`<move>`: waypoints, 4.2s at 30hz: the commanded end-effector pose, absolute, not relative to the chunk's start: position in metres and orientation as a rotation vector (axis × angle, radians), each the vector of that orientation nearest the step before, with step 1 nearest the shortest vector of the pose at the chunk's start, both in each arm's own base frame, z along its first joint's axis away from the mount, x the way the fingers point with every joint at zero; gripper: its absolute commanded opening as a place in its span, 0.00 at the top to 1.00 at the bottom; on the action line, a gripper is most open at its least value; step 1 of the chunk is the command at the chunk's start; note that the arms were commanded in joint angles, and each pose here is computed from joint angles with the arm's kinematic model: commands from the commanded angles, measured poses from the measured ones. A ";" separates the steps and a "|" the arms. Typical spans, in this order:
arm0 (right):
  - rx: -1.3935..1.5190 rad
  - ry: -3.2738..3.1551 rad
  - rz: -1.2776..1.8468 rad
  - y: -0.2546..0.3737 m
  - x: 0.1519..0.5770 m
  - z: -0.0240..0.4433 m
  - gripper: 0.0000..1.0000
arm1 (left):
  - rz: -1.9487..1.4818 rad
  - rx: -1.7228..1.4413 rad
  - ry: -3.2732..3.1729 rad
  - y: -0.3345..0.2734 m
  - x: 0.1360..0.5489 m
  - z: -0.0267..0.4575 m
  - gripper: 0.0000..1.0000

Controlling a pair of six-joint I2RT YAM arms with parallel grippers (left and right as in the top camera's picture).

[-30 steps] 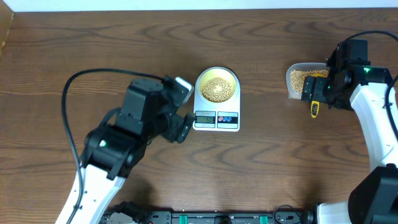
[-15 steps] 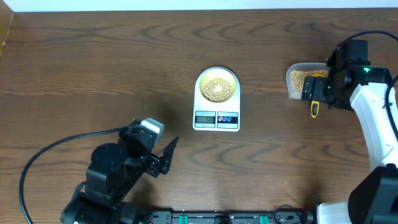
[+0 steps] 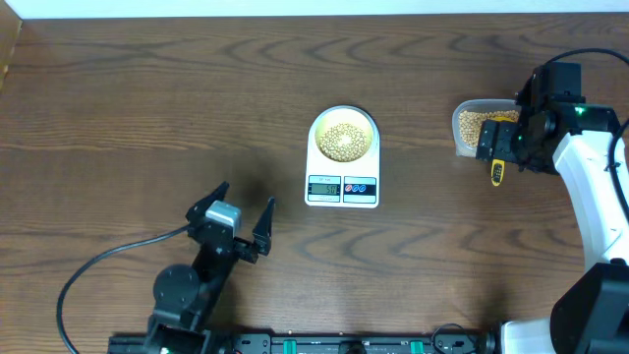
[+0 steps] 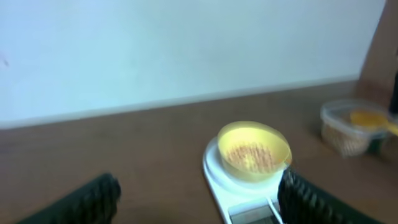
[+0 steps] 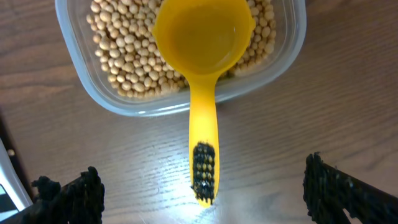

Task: Scoop item into bowl and weigh 50g on scale

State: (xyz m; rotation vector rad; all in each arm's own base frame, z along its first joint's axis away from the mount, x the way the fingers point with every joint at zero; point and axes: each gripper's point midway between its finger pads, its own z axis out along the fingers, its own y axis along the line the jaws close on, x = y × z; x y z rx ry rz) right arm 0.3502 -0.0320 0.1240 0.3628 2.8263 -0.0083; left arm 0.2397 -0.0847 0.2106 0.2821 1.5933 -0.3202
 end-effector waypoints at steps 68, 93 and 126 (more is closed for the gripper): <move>0.335 2.811 -0.021 -0.032 0.353 0.130 0.01 | -0.165 0.089 1.710 -0.029 0.242 0.140 0.17; 0.336 2.810 -0.021 -0.032 0.354 0.130 0.01 | -0.165 0.089 1.710 -0.029 0.242 0.140 0.16; 0.350 2.728 -0.003 -0.032 0.357 0.152 0.01 | -0.165 0.089 1.710 -0.029 0.242 0.140 0.17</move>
